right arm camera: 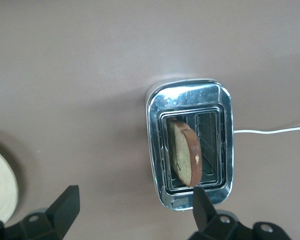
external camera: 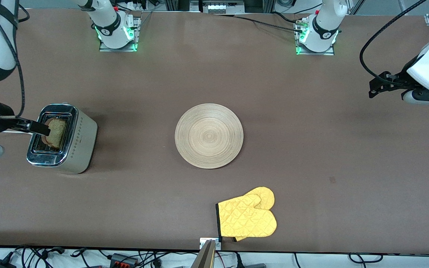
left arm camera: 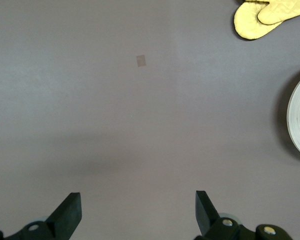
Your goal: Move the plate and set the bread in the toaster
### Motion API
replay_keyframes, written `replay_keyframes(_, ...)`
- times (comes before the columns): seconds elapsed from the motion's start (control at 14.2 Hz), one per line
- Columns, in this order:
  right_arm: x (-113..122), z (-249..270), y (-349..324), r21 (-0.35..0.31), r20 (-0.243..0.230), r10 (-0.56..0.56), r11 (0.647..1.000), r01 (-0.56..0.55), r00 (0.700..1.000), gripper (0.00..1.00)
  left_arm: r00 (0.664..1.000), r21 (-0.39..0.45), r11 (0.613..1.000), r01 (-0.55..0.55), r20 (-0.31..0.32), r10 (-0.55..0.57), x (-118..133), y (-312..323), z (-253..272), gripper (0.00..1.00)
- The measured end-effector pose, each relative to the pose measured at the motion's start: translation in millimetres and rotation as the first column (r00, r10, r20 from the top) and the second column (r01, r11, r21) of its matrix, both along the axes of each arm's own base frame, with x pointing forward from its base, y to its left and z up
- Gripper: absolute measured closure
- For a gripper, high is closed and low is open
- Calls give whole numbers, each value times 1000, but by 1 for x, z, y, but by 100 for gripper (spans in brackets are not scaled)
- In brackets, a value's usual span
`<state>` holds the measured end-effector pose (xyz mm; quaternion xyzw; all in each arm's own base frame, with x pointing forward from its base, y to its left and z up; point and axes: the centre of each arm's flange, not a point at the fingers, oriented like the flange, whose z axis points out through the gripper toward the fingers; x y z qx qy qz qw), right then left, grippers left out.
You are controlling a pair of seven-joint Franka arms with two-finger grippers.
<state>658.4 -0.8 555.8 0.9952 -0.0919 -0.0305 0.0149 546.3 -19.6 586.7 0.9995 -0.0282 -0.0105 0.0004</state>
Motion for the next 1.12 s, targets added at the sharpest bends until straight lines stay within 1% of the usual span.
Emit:
replay_keyframes(0.35, -9, 34, -38, 78, 79, 23, 997, -29, 997, 0, 1000, 0, 1000, 0, 0, 0, 0, 0, 0, 0)
replay_keyframes(0.42, -12, 35, -45, 79, 90, 26, 996, -33, 996, 0, 1000, 0, 1000, 1, 0, -1, 0, 0, 0, 0)
replay_keyframes(0.49, -15, 36, -52, 65, 96, 35, 997, -42, 995, 0, 1000, 0, 1000, 1, 0, -1, 0, 0, 0, 0)
replay_keyframes(0.63, -21, 37, -52, 37, 91, 60, 997, -63, 994, 0, 1000, 0, 1000, 1, 0, -1, 0, 0, 0, 0)
replay_keyframes(0.84, -32, 34, -45, 30, 75, 73, 997, -76, 994, 0, 1000, 0, 1000, 1, 0, -1, 0, 0, 0, 0)
replay_keyframes(1.12, -68, 25, -43, -11, 71, 86, 996, -85, 994, 0, 1000, 0, 1000, 1, 0, -1, 0, 0, 0, 0)
